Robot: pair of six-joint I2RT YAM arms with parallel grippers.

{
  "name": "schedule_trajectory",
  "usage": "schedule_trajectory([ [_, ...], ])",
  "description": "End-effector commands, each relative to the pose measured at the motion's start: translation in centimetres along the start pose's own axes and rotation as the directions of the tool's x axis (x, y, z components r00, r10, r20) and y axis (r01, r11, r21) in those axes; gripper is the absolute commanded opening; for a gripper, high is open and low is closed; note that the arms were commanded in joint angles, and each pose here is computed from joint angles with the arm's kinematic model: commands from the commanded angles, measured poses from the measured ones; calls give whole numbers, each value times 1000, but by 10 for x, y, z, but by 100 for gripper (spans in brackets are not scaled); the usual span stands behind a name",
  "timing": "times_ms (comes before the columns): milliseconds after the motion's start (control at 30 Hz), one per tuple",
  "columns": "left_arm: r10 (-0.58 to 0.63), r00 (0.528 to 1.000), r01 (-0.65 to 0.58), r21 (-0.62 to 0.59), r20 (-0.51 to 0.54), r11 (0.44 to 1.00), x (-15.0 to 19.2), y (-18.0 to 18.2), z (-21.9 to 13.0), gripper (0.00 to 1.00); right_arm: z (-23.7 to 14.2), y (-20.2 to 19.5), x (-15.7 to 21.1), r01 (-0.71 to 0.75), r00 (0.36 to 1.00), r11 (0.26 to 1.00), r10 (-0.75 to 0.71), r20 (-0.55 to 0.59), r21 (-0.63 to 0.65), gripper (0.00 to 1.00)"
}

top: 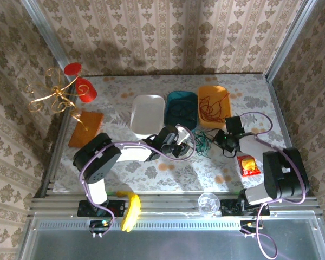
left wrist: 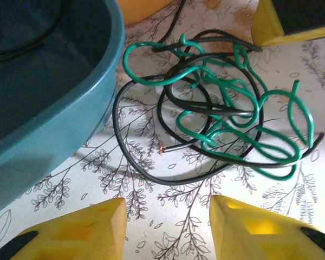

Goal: Untangle the cables

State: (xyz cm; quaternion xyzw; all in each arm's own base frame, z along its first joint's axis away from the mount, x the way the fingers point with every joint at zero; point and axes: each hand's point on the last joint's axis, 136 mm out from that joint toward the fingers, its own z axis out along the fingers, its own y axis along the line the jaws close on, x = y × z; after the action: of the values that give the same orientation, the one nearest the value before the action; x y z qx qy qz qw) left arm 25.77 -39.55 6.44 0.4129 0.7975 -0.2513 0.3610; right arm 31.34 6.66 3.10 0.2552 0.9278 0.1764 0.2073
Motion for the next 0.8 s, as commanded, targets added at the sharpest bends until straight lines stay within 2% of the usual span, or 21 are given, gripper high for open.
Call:
schedule_trajectory([
  [0, 51, 999, -50, 68, -5, 996, -4, -15, -9, 45, -12, 11, 30, 97, 991, 992, -104, -90, -80, 0],
  [133, 71, 997, -69, 95, -22, 993, -4, -20, -9, 45, -22, 47, 58, 222, 954, 947, -260, -147, -233, 0],
  [267, 78, 996, -74, 110, -33, 991, -3, -22, -6, 46, -29, 69, 65, 268, 933, 909, -327, -151, -319, 0],
  [367, 76, 996, -72, 103, -37, 992, -5, -21, -1, 46, -32, 70, 55, 275, 940, 918, -320, -122, -286, 0],
  [600, 75, 992, -66, 91, -98, 994, 14, -16, 15, 42, -36, 36, 26, 242, 969, 969, -244, -33, -55, 0],
  [767, 86, 986, -74, 87, -141, 993, 28, -13, 16, 42, -37, 24, 23, 222, 974, 975, -221, -45, 4, 0],
])
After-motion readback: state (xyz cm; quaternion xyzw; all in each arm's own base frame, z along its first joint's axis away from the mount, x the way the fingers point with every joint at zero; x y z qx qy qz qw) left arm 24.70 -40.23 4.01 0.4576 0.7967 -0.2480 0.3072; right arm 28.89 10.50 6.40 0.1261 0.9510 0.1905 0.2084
